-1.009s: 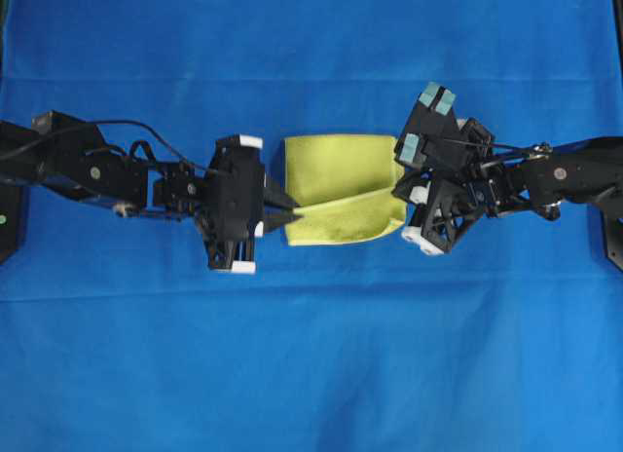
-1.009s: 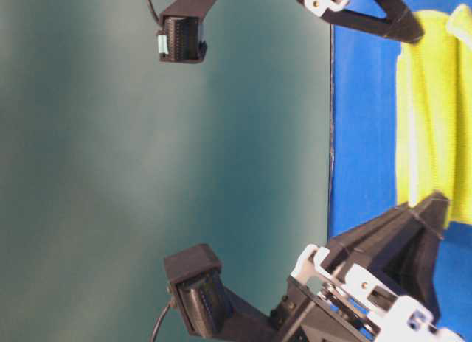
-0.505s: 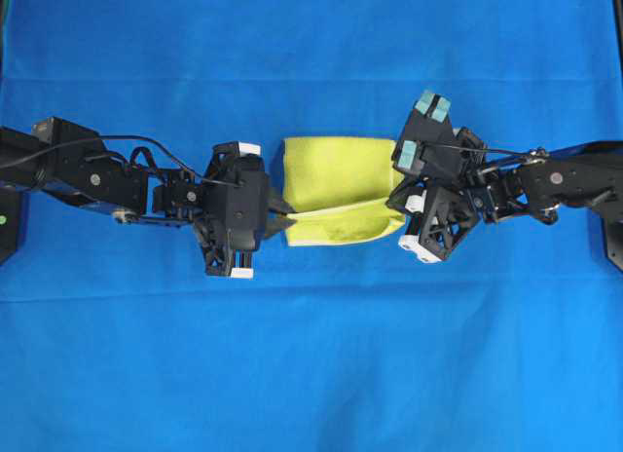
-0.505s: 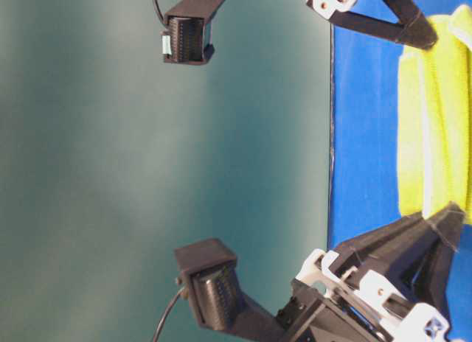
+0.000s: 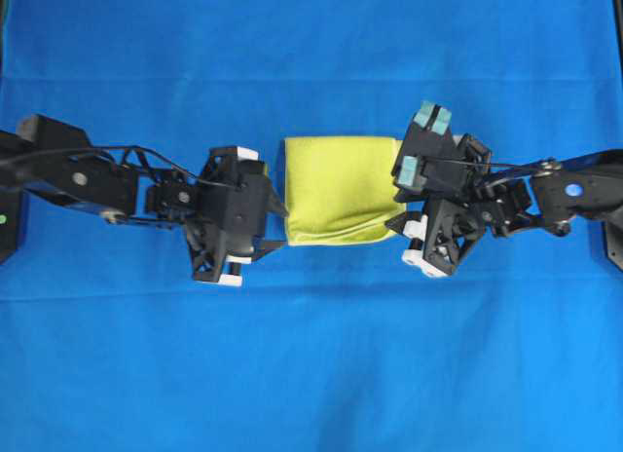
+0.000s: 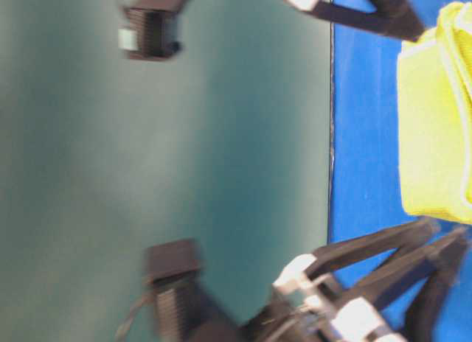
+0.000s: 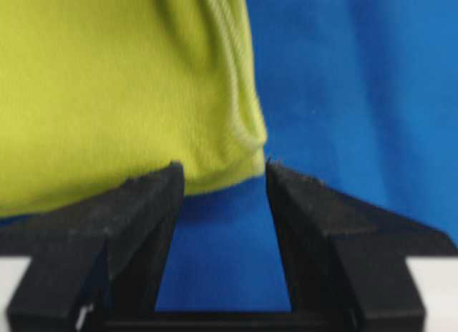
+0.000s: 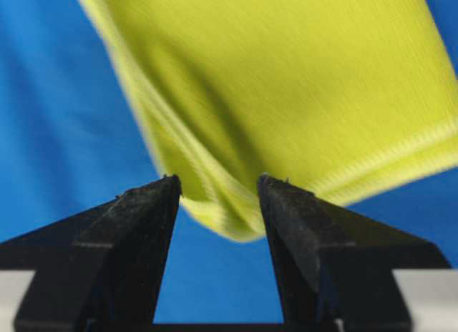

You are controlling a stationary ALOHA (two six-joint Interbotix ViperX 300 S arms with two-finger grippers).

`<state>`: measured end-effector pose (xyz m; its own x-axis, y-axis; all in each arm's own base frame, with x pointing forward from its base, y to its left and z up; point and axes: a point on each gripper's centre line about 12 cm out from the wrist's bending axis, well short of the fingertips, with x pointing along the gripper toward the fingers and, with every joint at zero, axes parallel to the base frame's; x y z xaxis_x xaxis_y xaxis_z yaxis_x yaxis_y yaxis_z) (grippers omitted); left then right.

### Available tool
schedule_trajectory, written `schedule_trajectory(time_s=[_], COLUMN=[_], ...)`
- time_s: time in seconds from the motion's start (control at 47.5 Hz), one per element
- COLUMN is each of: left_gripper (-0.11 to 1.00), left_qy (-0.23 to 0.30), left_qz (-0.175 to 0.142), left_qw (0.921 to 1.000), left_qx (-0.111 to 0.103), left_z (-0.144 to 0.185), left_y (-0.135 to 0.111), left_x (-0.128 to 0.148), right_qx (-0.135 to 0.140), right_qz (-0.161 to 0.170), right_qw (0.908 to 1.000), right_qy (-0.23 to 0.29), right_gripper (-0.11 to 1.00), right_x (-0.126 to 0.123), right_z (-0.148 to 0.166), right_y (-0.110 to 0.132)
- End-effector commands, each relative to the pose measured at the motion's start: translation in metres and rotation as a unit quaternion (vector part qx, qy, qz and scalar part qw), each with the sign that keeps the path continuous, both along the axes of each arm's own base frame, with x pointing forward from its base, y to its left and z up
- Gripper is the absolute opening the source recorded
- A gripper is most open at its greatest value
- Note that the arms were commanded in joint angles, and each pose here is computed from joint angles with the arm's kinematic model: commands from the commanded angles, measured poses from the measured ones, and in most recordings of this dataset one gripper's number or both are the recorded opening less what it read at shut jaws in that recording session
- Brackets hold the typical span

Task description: Fold the yellow towel.

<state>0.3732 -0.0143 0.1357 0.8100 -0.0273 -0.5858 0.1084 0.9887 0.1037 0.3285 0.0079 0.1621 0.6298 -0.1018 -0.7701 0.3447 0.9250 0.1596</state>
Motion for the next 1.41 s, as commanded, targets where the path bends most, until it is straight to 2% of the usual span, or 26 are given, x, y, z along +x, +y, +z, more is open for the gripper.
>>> schedule_trajectory(time_s=[0.0, 0.147, 0.379, 0.505, 0.694, 0.82, 1.115, 1.262, 1.388], left_gripper=[0.47, 0.47, 0.47, 0.47, 0.47, 0.47, 0.47, 0.47, 0.47], left_qy=[-0.032, -0.067, -0.141, -0.178, -0.219, -0.243, -0.269, -0.276, -0.264], left_qz=[-0.008, -0.015, -0.018, -0.021, -0.012, -0.011, 0.007, 0.029, 0.044], left_qw=[0.9995, 0.9977, 0.9899, 0.9838, 0.9756, 0.9700, 0.9629, 0.9599, 0.9619], left_qx=[-0.001, -0.004, -0.004, 0.002, -0.003, -0.006, -0.015, -0.036, -0.054], left_z=[0.034, 0.074, 0.125, 0.143, 0.156, 0.160, 0.135, 0.118, 0.104], left_y=[-0.005, -0.009, -0.007, -0.005, 0.001, 0.003, 0.010, 0.015, 0.017], left_x=[-0.005, -0.022, -0.059, -0.085, -0.124, -0.152, -0.201, -0.219, -0.226], right_qx=[-0.005, -0.027, -0.083, -0.102, -0.116, -0.124, -0.126, -0.126, -0.127], right_qz=[0.009, 0.005, -0.003, 0.001, 0.000, -0.001, -0.013, -0.021, -0.027], right_qw=[0.9989, 0.9971, 0.9898, 0.9831, 0.9712, 0.9646, 0.9527, 0.9526, 0.9543], right_qy=[-0.045, -0.071, -0.116, -0.152, -0.208, -0.233, -0.276, -0.276, -0.269], right_gripper=[0.54, 0.54, 0.54, 0.54, 0.54, 0.54, 0.54, 0.54, 0.54], right_x=[0.003, -0.007, -0.037, -0.058, -0.096, -0.120, -0.174, -0.188, -0.195], right_z=[0.037, 0.072, 0.116, 0.133, 0.152, 0.151, 0.126, 0.104, 0.084], right_y=[0.007, 0.004, -0.010, -0.015, -0.021, -0.025, -0.034, -0.037, -0.040])
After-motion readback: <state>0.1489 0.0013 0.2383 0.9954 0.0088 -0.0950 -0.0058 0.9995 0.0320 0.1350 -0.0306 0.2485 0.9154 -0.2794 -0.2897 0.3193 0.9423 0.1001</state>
